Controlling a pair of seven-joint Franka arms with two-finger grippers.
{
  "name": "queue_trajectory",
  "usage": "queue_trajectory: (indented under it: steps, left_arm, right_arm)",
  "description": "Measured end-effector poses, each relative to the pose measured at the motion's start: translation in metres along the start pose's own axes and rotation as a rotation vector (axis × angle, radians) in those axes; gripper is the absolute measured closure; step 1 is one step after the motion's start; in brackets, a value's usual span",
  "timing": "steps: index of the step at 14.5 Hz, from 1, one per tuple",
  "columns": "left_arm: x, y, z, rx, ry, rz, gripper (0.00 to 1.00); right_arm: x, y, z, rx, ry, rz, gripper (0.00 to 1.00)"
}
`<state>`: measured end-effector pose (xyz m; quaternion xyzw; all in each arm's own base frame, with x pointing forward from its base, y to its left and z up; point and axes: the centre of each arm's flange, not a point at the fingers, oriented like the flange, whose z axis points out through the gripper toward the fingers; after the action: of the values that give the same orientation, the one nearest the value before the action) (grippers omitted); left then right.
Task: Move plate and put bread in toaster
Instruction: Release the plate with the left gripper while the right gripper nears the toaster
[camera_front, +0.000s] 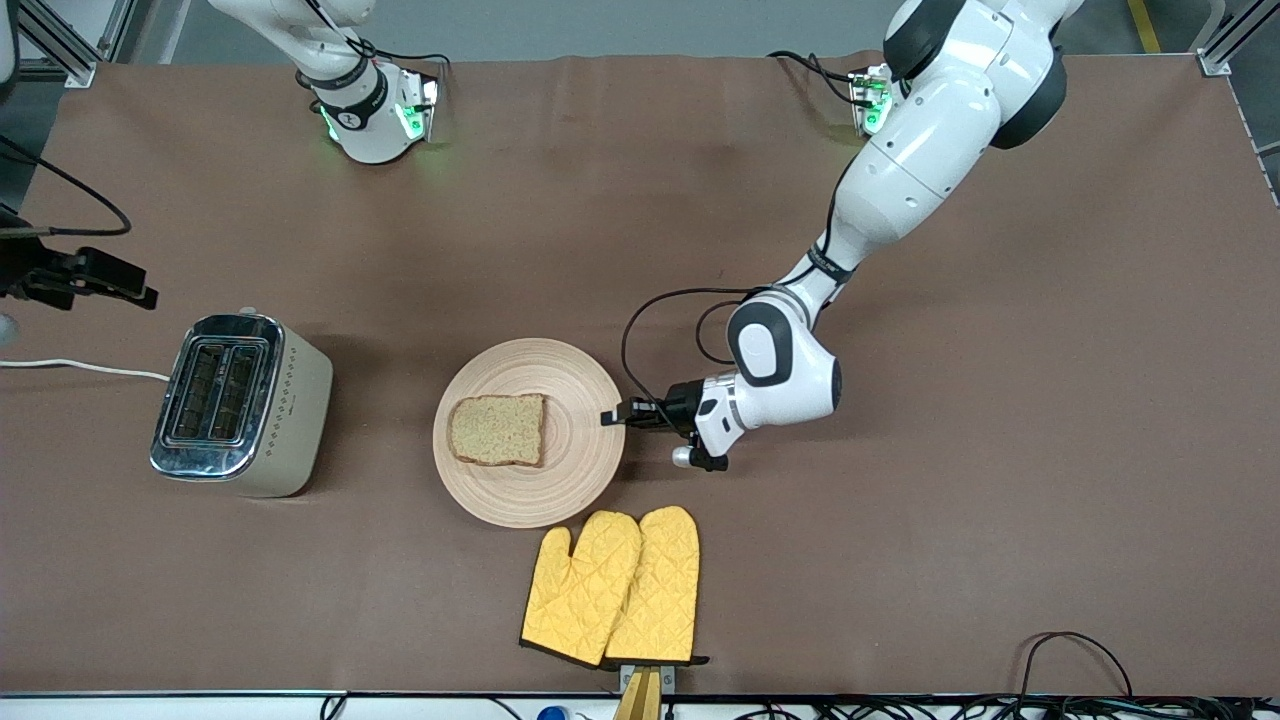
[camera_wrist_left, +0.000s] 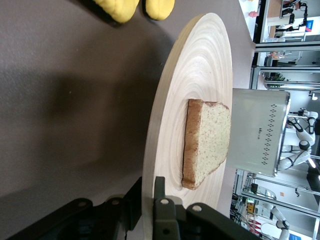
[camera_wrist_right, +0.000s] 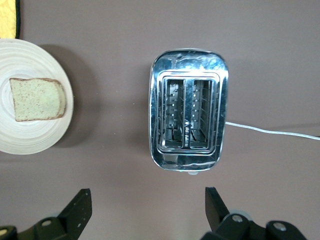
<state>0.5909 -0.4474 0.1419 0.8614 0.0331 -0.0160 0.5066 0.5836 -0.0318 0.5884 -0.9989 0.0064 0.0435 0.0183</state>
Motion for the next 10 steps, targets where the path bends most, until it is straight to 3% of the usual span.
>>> queue_trajectory:
  steps: [6, 10]
  left_arm:
    - [-0.011, -0.009, 0.020, 0.018, 0.004, -0.007, 0.86]
    - [-0.004, -0.004, 0.016, 0.010, 0.018, -0.002, 0.50]
  right_arm:
    - [0.012, -0.031, 0.036, -0.003, 0.029, 0.024, 0.00]
    - [0.022, -0.062, 0.067, -0.003, 0.048, 0.055, 0.00]
